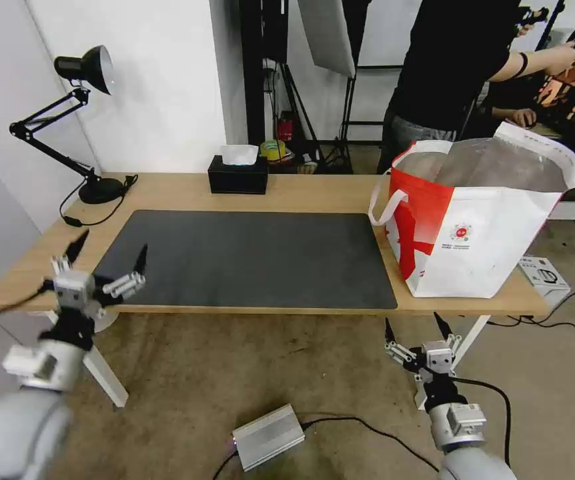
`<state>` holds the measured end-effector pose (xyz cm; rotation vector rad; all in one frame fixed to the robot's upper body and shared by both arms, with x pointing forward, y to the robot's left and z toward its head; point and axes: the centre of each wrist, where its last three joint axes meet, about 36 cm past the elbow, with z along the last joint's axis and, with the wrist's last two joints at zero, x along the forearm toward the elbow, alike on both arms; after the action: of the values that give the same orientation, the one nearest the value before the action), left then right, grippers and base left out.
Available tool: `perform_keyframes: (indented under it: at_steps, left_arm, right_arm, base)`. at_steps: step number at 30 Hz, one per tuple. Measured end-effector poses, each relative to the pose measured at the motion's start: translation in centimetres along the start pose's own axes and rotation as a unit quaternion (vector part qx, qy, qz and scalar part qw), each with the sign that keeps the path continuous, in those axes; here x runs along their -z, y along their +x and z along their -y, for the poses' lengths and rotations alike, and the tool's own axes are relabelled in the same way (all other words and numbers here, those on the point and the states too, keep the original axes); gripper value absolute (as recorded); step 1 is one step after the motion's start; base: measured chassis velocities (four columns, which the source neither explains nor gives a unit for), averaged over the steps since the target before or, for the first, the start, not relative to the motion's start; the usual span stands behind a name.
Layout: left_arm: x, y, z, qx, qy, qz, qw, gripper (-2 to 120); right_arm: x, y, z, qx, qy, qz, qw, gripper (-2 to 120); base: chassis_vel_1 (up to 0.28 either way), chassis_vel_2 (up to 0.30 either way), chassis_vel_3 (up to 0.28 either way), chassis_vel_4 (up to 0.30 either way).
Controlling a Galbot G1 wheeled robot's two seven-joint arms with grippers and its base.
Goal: Pick up the trash from the table and place it into the takeout bag.
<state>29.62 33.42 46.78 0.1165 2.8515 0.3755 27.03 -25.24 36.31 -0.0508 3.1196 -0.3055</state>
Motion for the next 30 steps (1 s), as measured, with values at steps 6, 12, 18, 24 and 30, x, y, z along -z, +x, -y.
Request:
perform_keyframes:
  at_steps: [6, 12, 18, 24, 30]
  left_arm:
    - [-0.4, 2.4, 2.7, 0.012, 0.023, -0.011, 0.9996, 100]
    - [-1.3, 4.4, 4.8, 0.028, 0.035, -0.024, 0.9987, 100]
    - [-2.5, 6.1, 6.2, 0.044, 0.043, -0.031, 0.9976, 100]
    - [-3.5, 7.3, 7.3, 0.048, 0.05, -0.039, 0.9968, 100]
    - [-4.4, 7.9, 7.8, 0.053, 0.054, -0.043, 0.9962, 100]
  right_arm:
    - [0.3, 0.2, 0.0, -0.001, -0.001, 0.001, 1.0, 100]
    - [0.6, 0.4, 0.0, -0.002, -0.004, -0.001, 1.0, 100]
    - [0.8, 0.9, 0.0, -0.01, -0.012, -0.01, 1.0, 100]
    - [0.9, 1.3, 0.6, -0.024, -0.014, -0.014, 1.0, 100]
    - [1.0, 1.6, 0.9, -0.033, -0.013, -0.016, 0.999, 100]
  base:
    - [0.0, 0.0, 0.0, 0.0]
    - [0.0, 0.0, 0.0, 0.0]
    - [0.0, 0.0, 0.0, 0.0]
    - [0.0, 0.0, 0.0, 0.0]
    - [0.0, 0.0, 0.0, 0.0]
